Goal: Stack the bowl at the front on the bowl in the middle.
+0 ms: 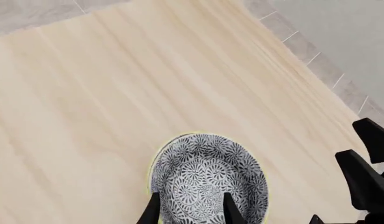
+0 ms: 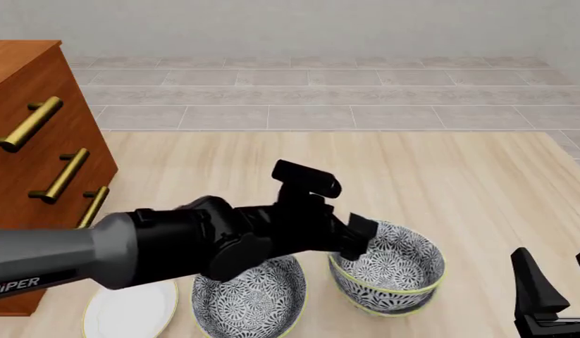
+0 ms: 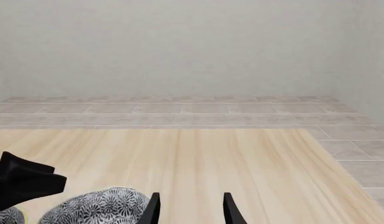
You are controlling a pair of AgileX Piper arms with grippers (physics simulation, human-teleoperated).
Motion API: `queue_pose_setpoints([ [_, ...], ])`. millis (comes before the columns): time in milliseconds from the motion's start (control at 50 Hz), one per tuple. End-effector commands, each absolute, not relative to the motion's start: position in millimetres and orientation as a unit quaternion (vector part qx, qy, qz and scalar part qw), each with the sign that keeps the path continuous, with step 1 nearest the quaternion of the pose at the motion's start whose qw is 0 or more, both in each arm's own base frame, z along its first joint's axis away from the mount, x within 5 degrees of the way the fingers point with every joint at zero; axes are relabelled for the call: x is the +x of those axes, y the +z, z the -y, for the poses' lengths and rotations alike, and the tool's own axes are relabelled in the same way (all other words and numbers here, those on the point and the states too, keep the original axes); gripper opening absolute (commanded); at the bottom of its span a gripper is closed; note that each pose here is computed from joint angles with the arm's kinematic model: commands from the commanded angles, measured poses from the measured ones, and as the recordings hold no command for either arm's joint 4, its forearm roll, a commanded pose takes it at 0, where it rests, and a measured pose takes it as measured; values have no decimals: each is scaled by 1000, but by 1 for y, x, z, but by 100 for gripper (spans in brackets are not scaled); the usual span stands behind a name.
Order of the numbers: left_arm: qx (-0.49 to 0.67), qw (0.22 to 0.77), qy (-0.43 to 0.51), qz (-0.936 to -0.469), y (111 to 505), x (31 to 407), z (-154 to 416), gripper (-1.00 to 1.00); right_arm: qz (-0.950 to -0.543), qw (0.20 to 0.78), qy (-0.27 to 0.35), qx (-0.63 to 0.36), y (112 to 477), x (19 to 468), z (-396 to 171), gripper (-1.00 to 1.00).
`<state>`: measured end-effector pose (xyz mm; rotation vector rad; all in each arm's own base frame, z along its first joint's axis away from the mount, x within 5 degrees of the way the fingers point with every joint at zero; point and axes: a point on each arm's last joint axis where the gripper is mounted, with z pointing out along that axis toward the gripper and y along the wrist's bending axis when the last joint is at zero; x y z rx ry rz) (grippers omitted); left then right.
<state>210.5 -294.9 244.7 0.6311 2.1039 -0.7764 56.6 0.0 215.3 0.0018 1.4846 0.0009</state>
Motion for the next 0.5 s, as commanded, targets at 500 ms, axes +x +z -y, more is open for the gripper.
queue_pose_setpoints([
  [500, 217, 438, -316, -813, 296, 173, 212, 100, -676, 737, 0, 0, 215, 57, 0, 100],
])
